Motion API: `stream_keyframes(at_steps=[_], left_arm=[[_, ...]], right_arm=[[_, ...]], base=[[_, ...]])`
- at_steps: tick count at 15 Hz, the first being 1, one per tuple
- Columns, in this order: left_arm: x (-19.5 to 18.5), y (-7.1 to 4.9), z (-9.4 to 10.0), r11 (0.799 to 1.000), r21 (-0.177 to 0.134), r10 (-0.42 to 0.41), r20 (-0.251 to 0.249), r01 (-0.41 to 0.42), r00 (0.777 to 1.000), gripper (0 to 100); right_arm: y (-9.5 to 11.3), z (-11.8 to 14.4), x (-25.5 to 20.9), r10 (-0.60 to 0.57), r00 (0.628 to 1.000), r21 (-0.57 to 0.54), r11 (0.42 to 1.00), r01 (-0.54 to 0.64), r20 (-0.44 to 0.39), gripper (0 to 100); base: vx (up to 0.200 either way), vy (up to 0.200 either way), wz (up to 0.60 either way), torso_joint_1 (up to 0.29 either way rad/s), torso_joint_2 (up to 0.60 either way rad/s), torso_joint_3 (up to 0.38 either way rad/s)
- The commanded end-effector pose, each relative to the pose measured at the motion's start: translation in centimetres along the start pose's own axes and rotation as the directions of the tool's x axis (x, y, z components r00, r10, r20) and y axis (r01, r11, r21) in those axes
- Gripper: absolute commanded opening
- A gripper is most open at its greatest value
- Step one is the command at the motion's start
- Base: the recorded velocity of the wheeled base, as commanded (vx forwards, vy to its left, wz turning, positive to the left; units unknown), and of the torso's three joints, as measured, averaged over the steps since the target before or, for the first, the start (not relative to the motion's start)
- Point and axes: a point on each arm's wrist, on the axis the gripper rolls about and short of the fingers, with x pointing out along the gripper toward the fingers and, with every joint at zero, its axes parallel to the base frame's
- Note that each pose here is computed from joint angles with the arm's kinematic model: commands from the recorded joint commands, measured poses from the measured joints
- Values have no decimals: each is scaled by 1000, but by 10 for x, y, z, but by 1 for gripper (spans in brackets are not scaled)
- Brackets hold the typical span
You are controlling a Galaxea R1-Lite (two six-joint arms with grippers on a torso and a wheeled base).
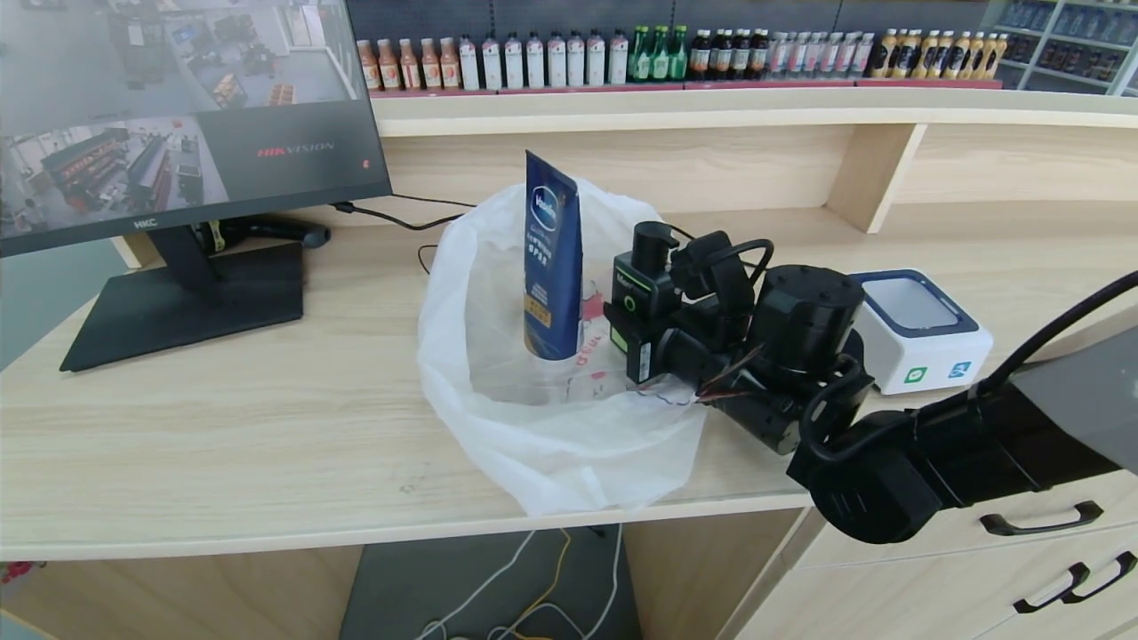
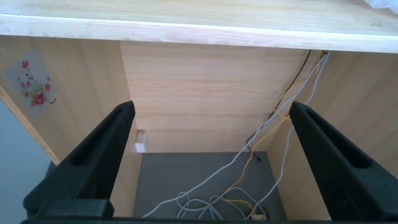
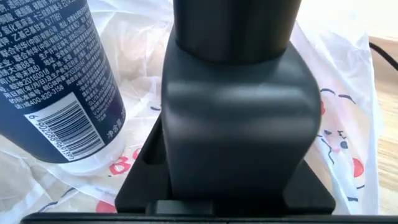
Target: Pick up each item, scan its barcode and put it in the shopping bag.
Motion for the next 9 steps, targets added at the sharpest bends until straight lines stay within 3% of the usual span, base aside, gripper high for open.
stream_keyframes(at_steps=[1,9], left_arm=[[0,0,0,1000,0,1,0,-1,1000,100],[0,0,0,1000,0,1,0,-1,1000,100]], right_arm=[[1,-7,2,3,1000,0,1000,-3,-21,0],[1,-8,0,4,1000,8,1000,-3,-27,0]], base=[[0,0,0,0,0,0],[0,0,0,0,0,0]])
